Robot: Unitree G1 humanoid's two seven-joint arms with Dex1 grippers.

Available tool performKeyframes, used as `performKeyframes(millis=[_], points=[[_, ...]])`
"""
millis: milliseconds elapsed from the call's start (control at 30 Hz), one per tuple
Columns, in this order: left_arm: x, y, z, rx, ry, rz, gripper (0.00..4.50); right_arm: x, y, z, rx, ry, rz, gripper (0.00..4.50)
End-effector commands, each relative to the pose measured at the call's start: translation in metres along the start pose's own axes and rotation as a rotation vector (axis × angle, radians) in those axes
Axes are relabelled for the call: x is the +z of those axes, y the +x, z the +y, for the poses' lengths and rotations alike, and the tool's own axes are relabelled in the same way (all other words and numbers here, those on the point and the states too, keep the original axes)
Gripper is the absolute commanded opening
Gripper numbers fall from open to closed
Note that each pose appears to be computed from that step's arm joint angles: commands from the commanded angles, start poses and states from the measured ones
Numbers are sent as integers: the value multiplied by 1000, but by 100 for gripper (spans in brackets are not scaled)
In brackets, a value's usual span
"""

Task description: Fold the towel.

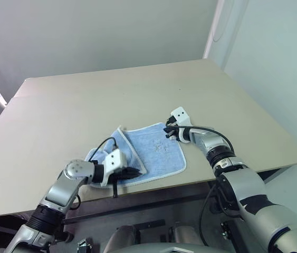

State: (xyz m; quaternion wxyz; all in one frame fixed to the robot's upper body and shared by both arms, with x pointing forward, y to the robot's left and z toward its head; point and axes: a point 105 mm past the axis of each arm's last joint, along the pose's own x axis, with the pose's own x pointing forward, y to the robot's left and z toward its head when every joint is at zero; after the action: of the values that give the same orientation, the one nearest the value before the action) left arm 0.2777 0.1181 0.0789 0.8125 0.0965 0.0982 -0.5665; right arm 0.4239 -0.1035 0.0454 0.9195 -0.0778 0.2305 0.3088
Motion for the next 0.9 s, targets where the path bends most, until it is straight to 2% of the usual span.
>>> performKeyframes(millis=[33,100,233,433,633,800,900], points=[[52,-39,39,193,-15,-180,2,39,-9,-14,-39,53,-157,0],[64,-69,64,329,-48,-232,2,53,-14,-20,-58,79,-215,0],[70,-124,105,581,-69,-253,2,77,-23,-31,-98,97,-322,0],[63,-172,148,841,-89,-233,2,106,-37,-50,-197,89,-426,0],[58,-178,192,1027,-68,-207,2,121,-42,-60,-265,95,-459,0],[86,-165,220,1156,1,-244,2,156,-57,-67,-333,50,-560,0],[109,-158,227,1197,39,-283,2,185,-79,-78,-448,16,-664,0]])
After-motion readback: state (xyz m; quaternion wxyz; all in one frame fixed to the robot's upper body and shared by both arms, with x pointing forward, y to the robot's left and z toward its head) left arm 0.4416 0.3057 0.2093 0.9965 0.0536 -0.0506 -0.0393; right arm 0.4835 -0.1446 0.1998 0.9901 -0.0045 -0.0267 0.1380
